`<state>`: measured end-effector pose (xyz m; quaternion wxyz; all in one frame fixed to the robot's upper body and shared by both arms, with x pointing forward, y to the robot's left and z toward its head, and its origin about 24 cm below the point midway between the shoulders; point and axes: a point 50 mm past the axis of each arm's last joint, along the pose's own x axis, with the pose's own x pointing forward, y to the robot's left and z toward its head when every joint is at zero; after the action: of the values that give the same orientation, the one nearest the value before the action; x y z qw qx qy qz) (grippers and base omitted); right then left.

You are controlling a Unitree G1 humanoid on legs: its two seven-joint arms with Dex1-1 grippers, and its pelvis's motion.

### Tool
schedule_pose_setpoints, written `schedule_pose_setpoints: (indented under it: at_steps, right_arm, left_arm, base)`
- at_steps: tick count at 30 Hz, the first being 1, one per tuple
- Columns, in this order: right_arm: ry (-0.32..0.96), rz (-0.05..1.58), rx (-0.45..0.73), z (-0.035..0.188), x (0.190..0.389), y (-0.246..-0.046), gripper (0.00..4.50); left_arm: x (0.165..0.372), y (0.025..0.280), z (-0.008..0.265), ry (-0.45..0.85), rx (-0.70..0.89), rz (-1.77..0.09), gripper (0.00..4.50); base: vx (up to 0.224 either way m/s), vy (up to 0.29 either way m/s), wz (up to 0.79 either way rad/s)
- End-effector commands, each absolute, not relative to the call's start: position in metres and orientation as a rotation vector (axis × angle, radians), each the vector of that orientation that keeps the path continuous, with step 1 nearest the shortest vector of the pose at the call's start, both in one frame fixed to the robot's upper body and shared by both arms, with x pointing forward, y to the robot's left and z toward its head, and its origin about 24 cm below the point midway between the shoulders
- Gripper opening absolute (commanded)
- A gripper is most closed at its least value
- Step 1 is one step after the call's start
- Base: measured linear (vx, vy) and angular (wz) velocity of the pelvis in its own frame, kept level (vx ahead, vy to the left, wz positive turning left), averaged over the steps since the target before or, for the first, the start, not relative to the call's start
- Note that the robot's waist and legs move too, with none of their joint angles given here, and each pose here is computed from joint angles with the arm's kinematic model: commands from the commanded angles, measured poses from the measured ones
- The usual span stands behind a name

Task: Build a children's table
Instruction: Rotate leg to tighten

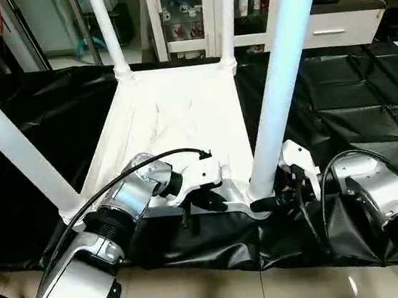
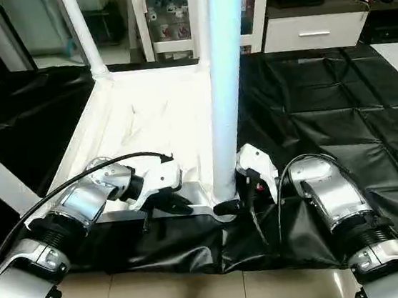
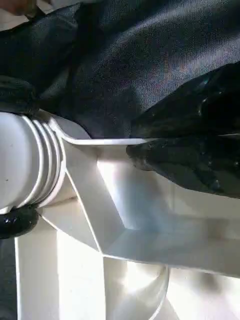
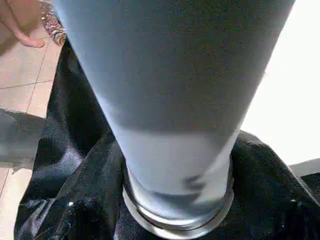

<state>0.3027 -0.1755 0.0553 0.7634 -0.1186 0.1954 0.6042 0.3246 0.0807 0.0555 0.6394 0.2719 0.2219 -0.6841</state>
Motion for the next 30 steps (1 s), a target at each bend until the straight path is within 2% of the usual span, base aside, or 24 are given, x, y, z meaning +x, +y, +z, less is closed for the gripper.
schedule_pose_setpoints:
  at_steps: [1,2,3,4,6,7,8,9,13,18,20,24,26,29,30]
  right_arm:
    - [0.402,1.268,-0.251,0.052,0.305,-0.171,2.65]
    - [0.391,1.184,-0.228,0.047,0.308,-0.169,2.65]
    - [0.391,1.184,-0.228,0.047,0.308,-0.169,2.65]
    - [0.391,1.053,-0.166,0.038,0.313,-0.165,2.65]
    - [0.394,0.957,-0.121,0.03,0.316,-0.162,2.65]
    - [0.389,0.847,-0.087,0.024,0.32,-0.157,2.65]
    - [0.386,0.824,-0.085,0.023,0.321,-0.156,2.65]
    - [0.37,0.689,-0.073,0.018,0.326,-0.148,2.65]
    - [0.364,0.641,-0.071,0.016,0.328,-0.144,2.64]
    - [0.312,0.292,0.019,0.014,0.342,-0.122,2.64]
    - [0.31,0.222,0.016,0.013,0.344,-0.116,2.64]
    - [0.278,0.144,0.035,0.016,0.348,-0.108,2.64]
    - [0.226,0.225,0.081,0.024,0.35,-0.1,2.64]
    - [0.189,0.276,0.074,0.029,0.35,-0.097,2.64]
    - [0.165,0.336,0.059,0.032,0.349,-0.095,3.2]
  left_arm:
    - [0.314,0.08,0.029,0.64,0.658,-1.557,0.0]
    - [0.32,0.077,0.031,0.601,0.64,-1.493,0.0]
    - [0.32,0.077,0.031,0.601,0.64,-1.493,0.0]
    - [0.328,0.071,0.035,0.547,0.619,-1.406,0.0]
    - [0.332,0.068,0.037,0.525,0.611,-1.354,0.0]
    - [0.336,0.065,0.038,0.512,0.595,-1.293,0.0]
    - [0.337,0.064,0.038,0.509,0.59,-1.28,0.0]
    - [0.341,0.057,0.04,0.494,0.558,-1.202,0.0]
    - [0.343,0.055,0.04,0.487,0.545,-1.174,0.0]
    - [0.356,0.042,0.046,0.402,0.546,-0.951,0.0]
    - [0.359,0.04,0.048,0.38,0.557,-0.911,0.0]
    - [0.361,0.038,0.049,0.364,0.561,-0.868,0.0]
    - [0.362,0.04,0.05,0.36,0.559,-0.86,0.0]
    - [0.363,0.041,0.05,0.359,0.562,-0.862,0.0]
    - [0.363,0.043,0.049,0.362,0.563,-0.866,0.0]
  base:
    - [0.0,0.0,0.0]
    - [0.0,0.0,0.0]
    - [0.0,0.0,0.0]
    - [0.0,0.0,0.0]
    - [-0.026,-0.005,-0.01]
    - [-0.051,-0.007,-0.02]
    - [-0.072,-0.008,-0.04]
    - [0.0,0.0,0.0]
    - [0.0,0.0,0.0]
    - [0.0,0.0,0.0]
    - [0.0,0.0,0.0]
    - [0.0,0.0,0.0]
    - [0.0,0.0,0.0]
    - [0.037,0.0,0.02]
    - [0.057,-0.002,0.03]
